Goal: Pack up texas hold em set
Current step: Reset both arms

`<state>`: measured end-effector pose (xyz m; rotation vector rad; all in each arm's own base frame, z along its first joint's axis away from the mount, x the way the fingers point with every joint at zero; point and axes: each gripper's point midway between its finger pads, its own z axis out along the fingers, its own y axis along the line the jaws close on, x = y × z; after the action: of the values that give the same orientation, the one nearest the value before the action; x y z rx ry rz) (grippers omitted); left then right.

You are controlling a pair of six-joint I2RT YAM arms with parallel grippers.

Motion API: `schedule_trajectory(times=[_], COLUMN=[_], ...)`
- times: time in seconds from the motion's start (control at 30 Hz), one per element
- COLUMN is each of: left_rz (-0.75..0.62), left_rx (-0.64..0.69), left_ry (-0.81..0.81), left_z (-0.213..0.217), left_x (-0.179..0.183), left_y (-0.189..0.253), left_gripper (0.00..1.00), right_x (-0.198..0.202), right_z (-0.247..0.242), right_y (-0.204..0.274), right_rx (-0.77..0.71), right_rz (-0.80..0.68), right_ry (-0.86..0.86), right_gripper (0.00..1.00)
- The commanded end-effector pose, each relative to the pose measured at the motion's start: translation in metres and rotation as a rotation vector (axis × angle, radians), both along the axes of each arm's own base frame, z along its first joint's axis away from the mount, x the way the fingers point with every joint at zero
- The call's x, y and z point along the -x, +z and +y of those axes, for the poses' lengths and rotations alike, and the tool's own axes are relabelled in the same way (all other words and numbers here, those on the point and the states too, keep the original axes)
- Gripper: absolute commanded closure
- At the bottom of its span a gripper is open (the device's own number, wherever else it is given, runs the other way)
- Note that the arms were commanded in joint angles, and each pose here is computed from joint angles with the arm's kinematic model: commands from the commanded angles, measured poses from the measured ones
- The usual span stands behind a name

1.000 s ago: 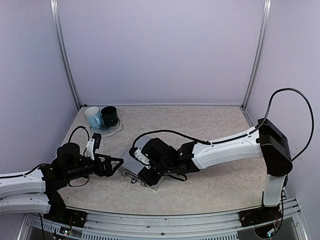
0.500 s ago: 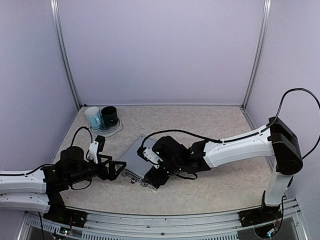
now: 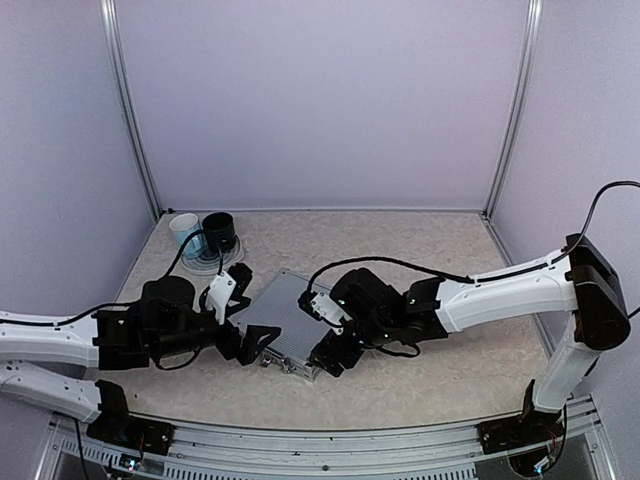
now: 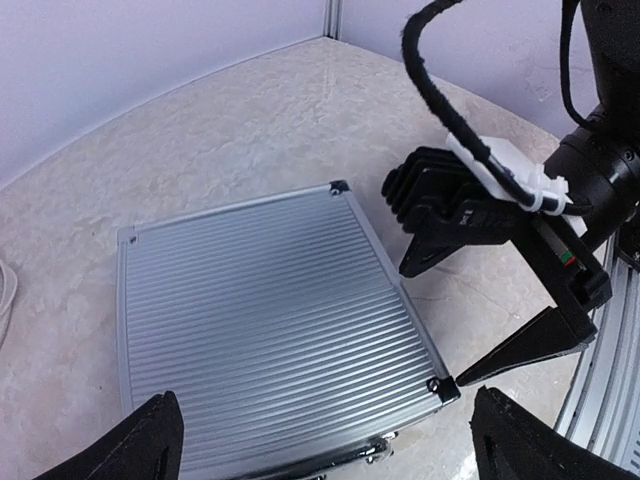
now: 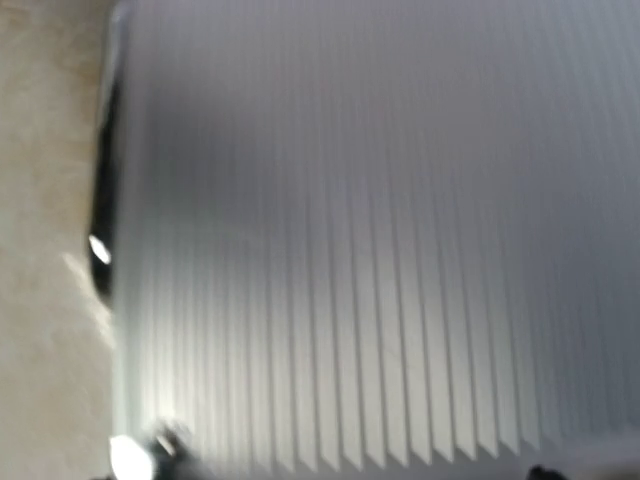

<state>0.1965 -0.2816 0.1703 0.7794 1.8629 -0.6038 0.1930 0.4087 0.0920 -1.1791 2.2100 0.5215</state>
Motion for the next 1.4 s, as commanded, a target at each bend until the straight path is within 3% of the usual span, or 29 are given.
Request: schedule_trajectory(times=[0.0, 0.27, 0.5, 0.77, 1.17, 1.37], left_rz=[-0.082, -0.186, -0.255, -0.297, -0.324, -0.340], left_rx=[-0.121, -0.565, -0.855, -1.029, -1.127, -1.177], left_ry=[-0.066, -0.228, -0.389, -0.497, -0.628, -0.614], left_z=[-0.029, -0.048, -0.018, 0.002, -0.001, 0.000], left_x=[-0.008, -0.027, -0.015, -0.012, -0.012, -0.025], left_y=[0.027, 0.014, -0.021, -0.047, -0.091, -0.101], left_gripper=[0.01, 0.01, 0.01, 0.01, 0.01, 0.01], right_x=[-0.006, -0.002, -0.001, -0.005, -0.008, -0.007], right_z=[-0.013, -0.025, -0.034, -0.039, -0.049, -0.047], right_y=[0.018, 0.030, 0.037, 0.029, 0.016, 0.011], right_rx=[-0.061, -0.132, -0.196, -0.244, -0.237, -0.229], right_rz=[-0.013, -0.007, 0.002, 0.011, 0.029, 0.047], right_ry=[-0.004, 0.006, 0.032, 0.042, 0.016, 0.024], right_gripper=[0.11, 0.11, 0.11, 0.12, 0.13, 0.13])
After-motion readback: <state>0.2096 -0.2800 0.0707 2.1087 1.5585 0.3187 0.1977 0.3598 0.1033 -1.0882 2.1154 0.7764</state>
